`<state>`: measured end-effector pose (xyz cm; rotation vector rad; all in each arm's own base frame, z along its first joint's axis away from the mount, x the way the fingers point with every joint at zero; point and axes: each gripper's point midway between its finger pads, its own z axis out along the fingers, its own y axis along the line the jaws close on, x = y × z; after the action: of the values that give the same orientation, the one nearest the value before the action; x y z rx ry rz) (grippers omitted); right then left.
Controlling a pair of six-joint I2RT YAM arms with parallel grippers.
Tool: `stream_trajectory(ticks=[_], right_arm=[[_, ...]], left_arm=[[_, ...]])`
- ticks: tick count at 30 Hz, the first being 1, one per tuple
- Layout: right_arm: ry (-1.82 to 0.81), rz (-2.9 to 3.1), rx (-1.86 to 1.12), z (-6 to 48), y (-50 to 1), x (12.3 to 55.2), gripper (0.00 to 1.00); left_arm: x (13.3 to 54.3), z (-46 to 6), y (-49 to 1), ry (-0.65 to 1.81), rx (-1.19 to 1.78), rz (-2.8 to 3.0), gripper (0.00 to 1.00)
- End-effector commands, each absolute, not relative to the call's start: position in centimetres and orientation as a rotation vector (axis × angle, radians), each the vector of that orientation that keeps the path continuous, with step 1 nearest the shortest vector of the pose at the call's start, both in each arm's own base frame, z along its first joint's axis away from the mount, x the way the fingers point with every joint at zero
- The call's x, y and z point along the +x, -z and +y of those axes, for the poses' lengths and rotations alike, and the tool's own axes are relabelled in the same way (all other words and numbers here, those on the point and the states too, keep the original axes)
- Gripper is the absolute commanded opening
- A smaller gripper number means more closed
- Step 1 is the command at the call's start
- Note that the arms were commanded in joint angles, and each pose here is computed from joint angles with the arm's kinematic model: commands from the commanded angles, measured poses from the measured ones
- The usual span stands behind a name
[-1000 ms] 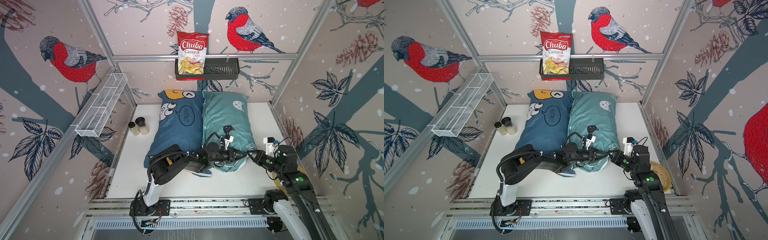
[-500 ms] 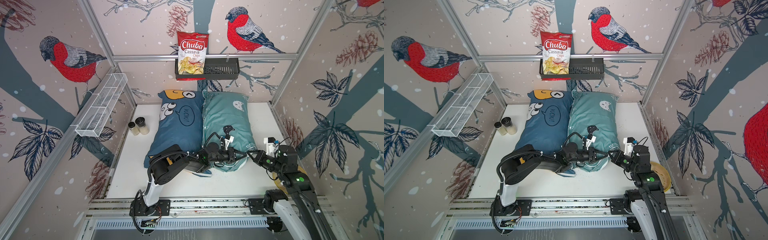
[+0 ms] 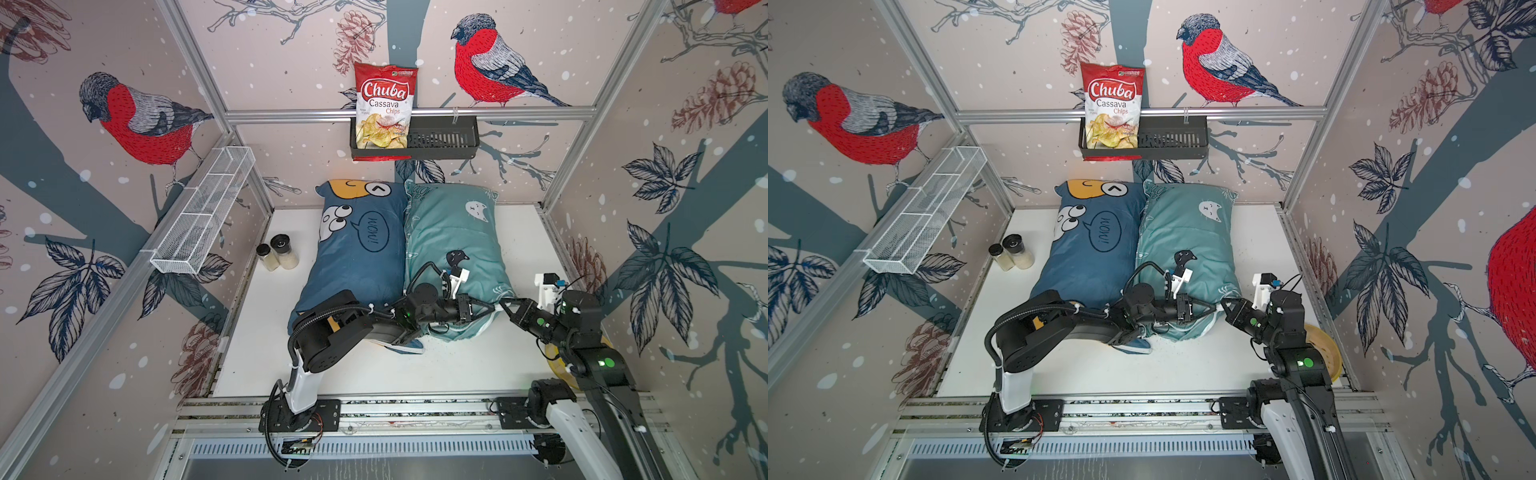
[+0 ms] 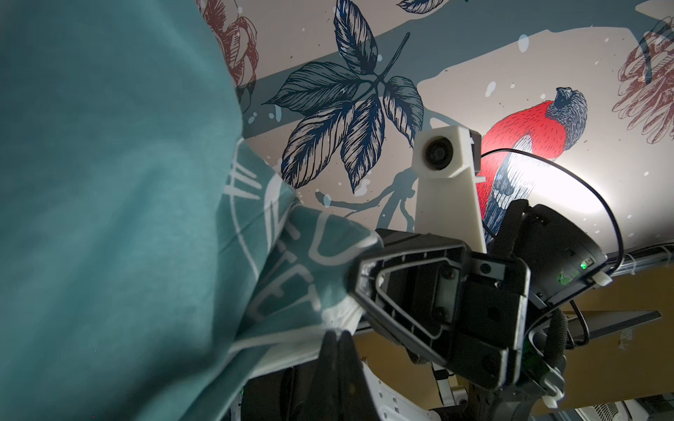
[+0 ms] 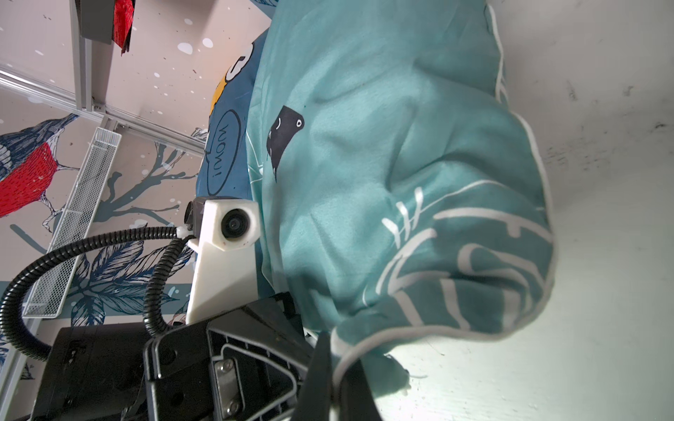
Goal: Zip up pillowcases
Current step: Zip the zipper on the pillowcase.
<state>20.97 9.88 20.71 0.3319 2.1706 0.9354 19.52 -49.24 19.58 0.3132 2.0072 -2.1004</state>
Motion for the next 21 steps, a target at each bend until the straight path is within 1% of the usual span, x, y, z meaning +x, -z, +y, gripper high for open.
stream_trajectory(ticks=[1,11,21], right_arm=[[-0.84,2.07,0.338,8.4,-22.8,22.4,0.0],[-0.746,1.977,0.417,5.7,-25.2,23.7,0.0],[-0.625,1.969,0.44,3.5,-26.1,25.3,0.0]], left_arm=[[19.0,-49.1,-19.3,2.071,0.363,2.022,0.0],[18.3,-49.0,-19.1,1.975,0.439,2.054,0.0],[17.8,-48.7,-18.2,1.834,0.516,2.111,0.0]])
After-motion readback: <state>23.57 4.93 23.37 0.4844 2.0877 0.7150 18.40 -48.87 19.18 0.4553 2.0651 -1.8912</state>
